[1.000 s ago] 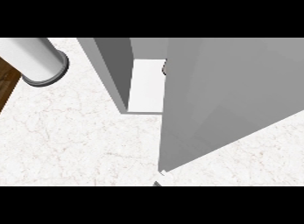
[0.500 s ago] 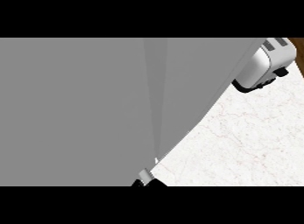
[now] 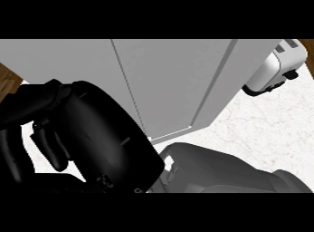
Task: Pick up the wine, place it into the cabinet and close the cabinet
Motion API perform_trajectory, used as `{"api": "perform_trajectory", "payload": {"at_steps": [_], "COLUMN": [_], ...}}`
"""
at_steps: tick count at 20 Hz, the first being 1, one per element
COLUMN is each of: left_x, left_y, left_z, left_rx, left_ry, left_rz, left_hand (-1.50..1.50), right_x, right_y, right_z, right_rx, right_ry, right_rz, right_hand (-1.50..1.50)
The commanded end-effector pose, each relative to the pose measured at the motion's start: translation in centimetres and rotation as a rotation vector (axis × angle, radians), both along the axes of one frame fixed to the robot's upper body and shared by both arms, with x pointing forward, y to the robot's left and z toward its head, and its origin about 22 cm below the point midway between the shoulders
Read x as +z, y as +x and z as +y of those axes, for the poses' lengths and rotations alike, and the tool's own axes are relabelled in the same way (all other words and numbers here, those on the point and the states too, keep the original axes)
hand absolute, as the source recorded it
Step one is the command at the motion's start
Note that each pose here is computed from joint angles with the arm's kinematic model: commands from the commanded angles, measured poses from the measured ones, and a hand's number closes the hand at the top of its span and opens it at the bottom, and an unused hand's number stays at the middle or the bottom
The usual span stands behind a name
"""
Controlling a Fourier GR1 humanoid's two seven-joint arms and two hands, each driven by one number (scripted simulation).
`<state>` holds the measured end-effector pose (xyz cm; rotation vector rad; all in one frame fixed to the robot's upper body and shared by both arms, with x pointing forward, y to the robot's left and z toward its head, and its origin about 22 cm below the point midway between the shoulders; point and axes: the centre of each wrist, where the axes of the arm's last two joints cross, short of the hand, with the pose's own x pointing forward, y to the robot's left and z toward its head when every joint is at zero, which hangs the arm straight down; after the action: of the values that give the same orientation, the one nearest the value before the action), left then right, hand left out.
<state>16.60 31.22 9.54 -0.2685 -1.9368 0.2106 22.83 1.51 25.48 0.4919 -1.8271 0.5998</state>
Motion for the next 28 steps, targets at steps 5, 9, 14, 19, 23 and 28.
{"api": "perform_trajectory", "payload": {"at_steps": [5,9,14,19,23,28], "left_x": [-1.2,-0.1,-0.7,0.4,0.8,0.9], "left_y": [0.5,1.3,0.2,1.0,1.0,1.8], "left_z": [-0.3,0.0,-0.6,-0.4,0.1,0.6], "left_rx": [0.032,0.043,0.023,0.005,0.007,0.016], "left_ry": [0.006,0.0,0.024,0.02,0.036,0.014], "left_rz": [0.0,-0.016,0.005,-0.02,-0.017,-0.009], "left_hand": [-1.5,-1.5,-1.5,-1.5,-1.5,-1.5], "right_x": [2.3,0.5,-1.3,-1.5,-1.8,-2.4], "right_y": [6.8,10.6,13.5,15.4,17.0,17.1], "right_z": [1.8,-1.1,-0.1,-2.5,-4.9,-4.1], "right_rx": [-0.123,-0.135,-0.167,-0.202,-0.256,-0.26], "right_ry": [-0.066,-0.06,-0.095,-0.095,-0.127,-0.179], "right_rz": [-0.093,-0.032,-0.035,-0.038,-0.076,-0.111], "right_hand": [1.5,1.5,1.5,1.5,1.5,1.5]}}
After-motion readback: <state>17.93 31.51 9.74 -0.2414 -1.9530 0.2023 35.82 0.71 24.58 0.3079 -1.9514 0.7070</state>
